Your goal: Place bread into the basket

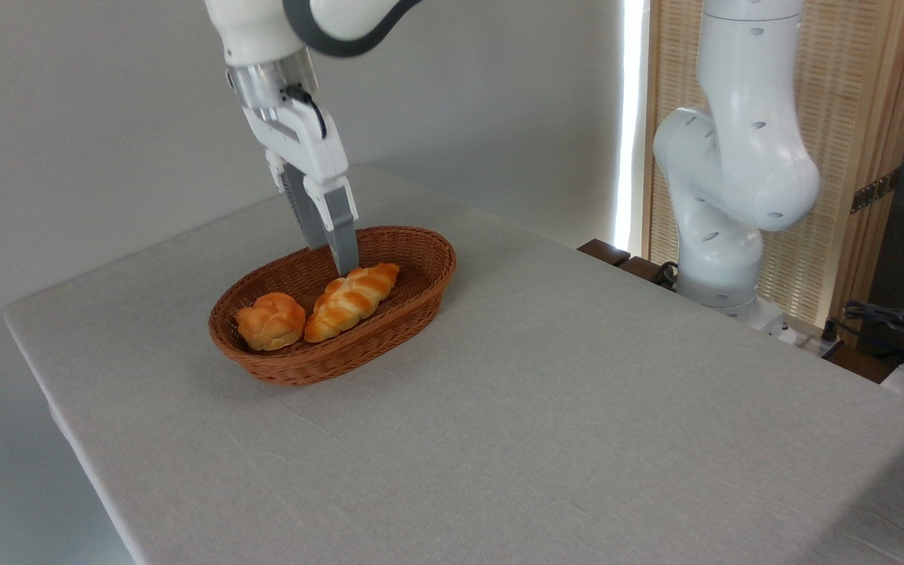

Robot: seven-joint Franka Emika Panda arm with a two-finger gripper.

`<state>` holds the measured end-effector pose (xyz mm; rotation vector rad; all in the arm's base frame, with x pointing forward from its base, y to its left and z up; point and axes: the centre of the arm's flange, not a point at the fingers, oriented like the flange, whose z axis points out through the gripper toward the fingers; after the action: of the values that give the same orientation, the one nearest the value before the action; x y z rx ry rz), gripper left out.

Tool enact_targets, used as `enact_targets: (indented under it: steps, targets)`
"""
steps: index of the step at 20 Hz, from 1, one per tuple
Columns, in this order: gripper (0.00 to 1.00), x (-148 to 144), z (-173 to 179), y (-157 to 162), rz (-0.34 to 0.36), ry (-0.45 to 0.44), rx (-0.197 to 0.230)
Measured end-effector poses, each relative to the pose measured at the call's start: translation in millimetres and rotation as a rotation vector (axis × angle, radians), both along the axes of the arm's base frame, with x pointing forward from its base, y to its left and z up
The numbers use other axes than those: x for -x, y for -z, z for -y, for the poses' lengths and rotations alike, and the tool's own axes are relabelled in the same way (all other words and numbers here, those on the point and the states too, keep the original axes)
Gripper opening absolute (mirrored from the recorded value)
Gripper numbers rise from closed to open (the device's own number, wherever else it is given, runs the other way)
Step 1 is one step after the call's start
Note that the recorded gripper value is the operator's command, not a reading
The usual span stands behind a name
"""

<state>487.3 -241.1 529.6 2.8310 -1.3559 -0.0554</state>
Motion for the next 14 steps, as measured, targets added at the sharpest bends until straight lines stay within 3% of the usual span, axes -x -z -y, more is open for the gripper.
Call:
enact_targets:
  steps: [7,11,14]
  targets:
    - [1.00,-33.7,-122.6,-81.0,0.020,0.035,0.028]
    - [1.00,-41.7,-179.9,-97.0,0.027,0.006,0.036]
    - [1.00,-44.3,-200.2,-96.1,0.026,-0.030,0.038]
